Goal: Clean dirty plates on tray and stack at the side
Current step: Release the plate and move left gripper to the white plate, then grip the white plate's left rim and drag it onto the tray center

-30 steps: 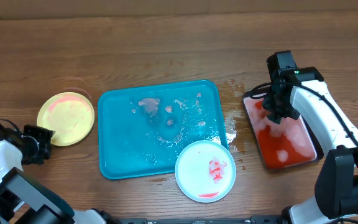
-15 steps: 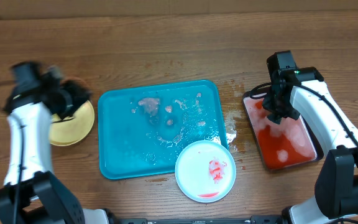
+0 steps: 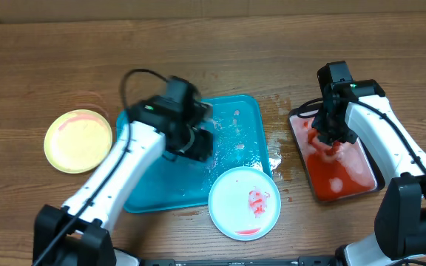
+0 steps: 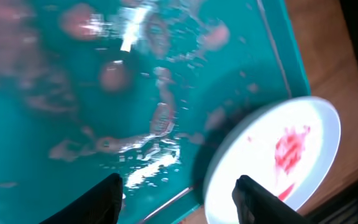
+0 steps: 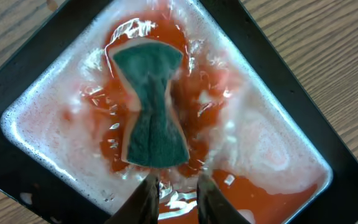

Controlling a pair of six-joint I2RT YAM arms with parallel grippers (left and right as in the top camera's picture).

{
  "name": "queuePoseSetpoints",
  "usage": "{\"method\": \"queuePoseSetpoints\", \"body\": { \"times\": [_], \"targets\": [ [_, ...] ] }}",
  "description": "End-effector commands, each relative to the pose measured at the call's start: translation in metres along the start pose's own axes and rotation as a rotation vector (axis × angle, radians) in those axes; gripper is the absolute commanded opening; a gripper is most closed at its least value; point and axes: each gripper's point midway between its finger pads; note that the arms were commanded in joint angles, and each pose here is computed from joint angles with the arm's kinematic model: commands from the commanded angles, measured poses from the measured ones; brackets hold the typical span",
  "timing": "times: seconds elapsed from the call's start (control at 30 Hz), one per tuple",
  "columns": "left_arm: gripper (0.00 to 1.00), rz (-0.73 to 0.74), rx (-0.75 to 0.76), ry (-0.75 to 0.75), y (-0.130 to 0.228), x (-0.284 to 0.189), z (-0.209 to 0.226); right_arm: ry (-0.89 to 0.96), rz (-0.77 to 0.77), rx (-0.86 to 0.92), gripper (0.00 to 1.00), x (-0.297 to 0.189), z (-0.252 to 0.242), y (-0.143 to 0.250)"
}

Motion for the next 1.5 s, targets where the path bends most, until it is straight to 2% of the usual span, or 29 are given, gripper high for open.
{"method": "queuePoseSetpoints", "body": {
  "times": [0.0, 0.17, 0.27, 0.57, 0.73, 0.8, 0.9, 0.93, 0.97, 1.07, 1.23, 1.4, 1.47],
  "targets": [
    [0.6, 0.045, 0.103, -0.043, 0.011, 0.009, -0.011, -0.007, -0.001, 0.006, 0.24, -0.001, 0.0, -0.001],
    [0.6, 0.119, 0.11, -0.018, 0.034, 0.032, -0.022, -0.012, 0.003, 0.006, 0.26, -0.001, 0.0, 0.0],
    [0.61, 0.148, 0.095, -0.013, 0.05, 0.047, -0.02, -0.013, 0.004, 0.006, 0.32, -0.002, 0.001, 0.0],
    [0.71, 0.109, 0.104, -0.013, 0.051, 0.068, -0.015, -0.023, 0.005, 0.007, 0.35, -0.002, 0.003, 0.0],
    [0.69, 0.15, 0.095, 0.018, 0.06, 0.08, -0.017, -0.023, 0.005, 0.008, 0.35, -0.002, 0.003, 0.0],
    [0.64, 0.173, 0.089, 0.023, 0.064, 0.085, -0.017, -0.023, 0.005, 0.008, 0.35, -0.002, 0.003, 0.0],
    [0.48, 0.2, 0.081, 0.042, 0.068, 0.093, -0.018, -0.023, 0.005, 0.007, 0.35, -0.002, 0.003, 0.0],
    [0.4, 0.207, 0.079, 0.043, 0.069, 0.095, -0.017, -0.022, 0.005, 0.007, 0.35, -0.002, 0.003, 0.0],
    [0.27, 0.213, 0.077, 0.043, 0.07, 0.097, -0.017, -0.022, 0.005, 0.007, 0.35, -0.002, 0.003, 0.0],
    [0.04, 0.223, 0.071, 0.043, 0.071, 0.101, -0.016, -0.023, 0.005, 0.007, 0.35, -0.002, 0.003, 0.0],
    [0.04, 0.197, 0.013, 0.001, 0.064, 0.103, -0.009, -0.022, 0.005, 0.007, 0.35, -0.002, 0.003, 0.0],
    [0.04, 0.148, -0.205, -0.227, 0.057, 0.099, 0.033, -0.022, 0.005, 0.007, 0.35, -0.002, 0.003, 0.0],
    [0.04, 0.13, -0.286, -0.264, 0.056, 0.096, 0.044, -0.023, 0.005, 0.007, 0.35, -0.002, 0.003, 0.0]
  ]
}}
Point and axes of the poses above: each gripper's point midway between its finger pads, its own x axis out along the fingers, its own z axis along the line the jaws close on, y = z × x, and after that the axes turned 11 degrees about x, right-handed
